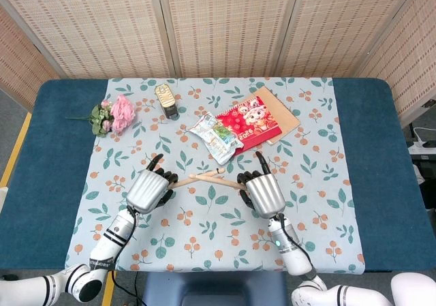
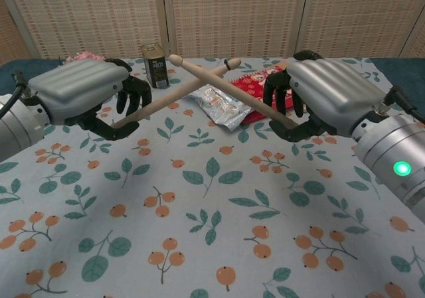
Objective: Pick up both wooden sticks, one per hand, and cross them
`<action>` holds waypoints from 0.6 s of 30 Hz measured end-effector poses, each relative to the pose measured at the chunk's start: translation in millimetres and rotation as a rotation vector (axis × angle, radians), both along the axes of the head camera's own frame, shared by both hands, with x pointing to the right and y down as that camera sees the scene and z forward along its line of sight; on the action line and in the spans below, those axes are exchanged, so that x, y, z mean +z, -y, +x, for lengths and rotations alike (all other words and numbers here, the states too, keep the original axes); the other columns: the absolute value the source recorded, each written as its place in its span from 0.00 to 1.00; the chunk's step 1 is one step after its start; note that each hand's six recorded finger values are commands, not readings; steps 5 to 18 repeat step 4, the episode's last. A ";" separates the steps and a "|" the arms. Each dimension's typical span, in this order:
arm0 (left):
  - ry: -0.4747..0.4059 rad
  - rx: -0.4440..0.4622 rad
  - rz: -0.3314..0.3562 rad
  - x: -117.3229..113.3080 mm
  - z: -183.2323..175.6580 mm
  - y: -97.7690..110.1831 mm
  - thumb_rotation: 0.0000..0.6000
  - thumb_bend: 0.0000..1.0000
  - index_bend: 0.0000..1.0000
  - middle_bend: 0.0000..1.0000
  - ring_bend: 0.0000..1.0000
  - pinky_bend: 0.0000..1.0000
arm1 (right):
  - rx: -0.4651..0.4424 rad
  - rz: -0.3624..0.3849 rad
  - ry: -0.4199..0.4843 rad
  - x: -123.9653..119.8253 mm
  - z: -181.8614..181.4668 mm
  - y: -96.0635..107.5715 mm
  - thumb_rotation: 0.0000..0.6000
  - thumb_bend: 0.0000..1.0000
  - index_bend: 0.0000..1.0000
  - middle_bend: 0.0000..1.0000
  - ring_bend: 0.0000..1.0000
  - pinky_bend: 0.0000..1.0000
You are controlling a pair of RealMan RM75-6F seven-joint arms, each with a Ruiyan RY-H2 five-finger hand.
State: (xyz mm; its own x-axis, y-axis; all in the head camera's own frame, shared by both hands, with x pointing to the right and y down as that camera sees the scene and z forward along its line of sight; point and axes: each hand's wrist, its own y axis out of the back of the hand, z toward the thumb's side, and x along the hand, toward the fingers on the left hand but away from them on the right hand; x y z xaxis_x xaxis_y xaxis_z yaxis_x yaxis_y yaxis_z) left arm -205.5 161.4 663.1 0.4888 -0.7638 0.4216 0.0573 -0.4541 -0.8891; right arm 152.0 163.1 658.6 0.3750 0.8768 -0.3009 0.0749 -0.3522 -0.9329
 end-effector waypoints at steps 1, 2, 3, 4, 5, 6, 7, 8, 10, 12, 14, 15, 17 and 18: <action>0.000 0.003 0.002 -0.1 0.3 -0.6 1.00 0.51 0.87 0.89 0.50 0.13 | 0.001 0.000 -0.001 -0.1 0.5 0.1 1.00 0.47 1.00 0.88 0.59 0.03; -0.001 0.007 0.002 -0.1 0.8 -1.7 1.00 0.51 0.87 0.89 0.50 0.13 | 0.002 0.000 -0.003 -0.2 1.1 0.1 1.00 0.47 1.00 0.88 0.59 0.03; -0.002 0.010 0.002 0.0 1.2 -2.5 1.00 0.51 0.87 0.89 0.50 0.13 | 0.002 0.001 -0.006 -0.4 1.4 0.1 1.00 0.47 1.00 0.88 0.59 0.03; -0.004 0.011 0.002 0.1 1.5 -3.1 1.00 0.51 0.87 0.89 0.50 0.13 | 0.001 -0.001 -0.006 -0.4 1.6 0.0 1.00 0.48 0.99 0.88 0.59 0.03; -0.004 0.011 0.002 0.1 1.5 -3.1 1.00 0.51 0.87 0.89 0.50 0.13 | 0.001 -0.001 -0.006 -0.4 1.6 0.0 1.00 0.48 0.99 0.88 0.59 0.03; -0.004 0.011 0.002 0.1 1.5 -3.1 1.00 0.51 0.87 0.89 0.50 0.13 | 0.001 -0.001 -0.006 -0.4 1.6 0.0 1.00 0.48 0.99 0.88 0.59 0.03; -0.004 0.011 0.002 0.1 1.5 -3.1 1.00 0.51 0.87 0.89 0.50 0.13 | 0.001 -0.001 -0.006 -0.4 1.6 0.0 1.00 0.48 0.99 0.88 0.59 0.03; -0.004 0.011 0.002 0.1 1.5 -3.1 1.00 0.51 0.87 0.89 0.50 0.13 | 0.001 -0.001 -0.006 -0.4 1.6 0.0 1.00 0.48 0.99 0.88 0.59 0.03; -0.004 0.011 0.002 0.1 1.5 -3.1 1.00 0.51 0.87 0.89 0.50 0.13 | 0.001 -0.001 -0.006 -0.4 1.6 0.0 1.00 0.48 0.99 0.88 0.59 0.03; -0.004 0.011 0.002 0.1 1.5 -3.1 1.00 0.51 0.87 0.89 0.50 0.13 | 0.001 -0.001 -0.006 -0.4 1.6 0.0 1.00 0.48 0.99 0.88 0.59 0.03; -0.004 0.011 0.002 0.1 1.5 -3.1 1.00 0.51 0.87 0.89 0.50 0.13 | 0.001 -0.001 -0.006 -0.4 1.6 0.0 1.00 0.48 0.99 0.88 0.59 0.03; -0.004 0.011 0.002 0.1 1.5 -3.1 1.00 0.51 0.87 0.89 0.50 0.13 | 0.001 -0.001 -0.006 -0.4 1.6 0.0 1.00 0.48 0.99 0.88 0.59 0.03; -0.004 0.011 0.002 0.1 1.5 -3.1 1.00 0.51 0.87 0.89 0.50 0.13 | 0.001 -0.001 -0.006 -0.4 1.6 0.0 1.00 0.48 0.99 0.88 0.59 0.03; -0.004 0.011 0.002 0.1 1.5 -3.1 1.00 0.51 0.87 0.89 0.50 0.13 | 0.001 -0.001 -0.006 -0.4 1.6 0.0 1.00 0.48 0.99 0.88 0.59 0.03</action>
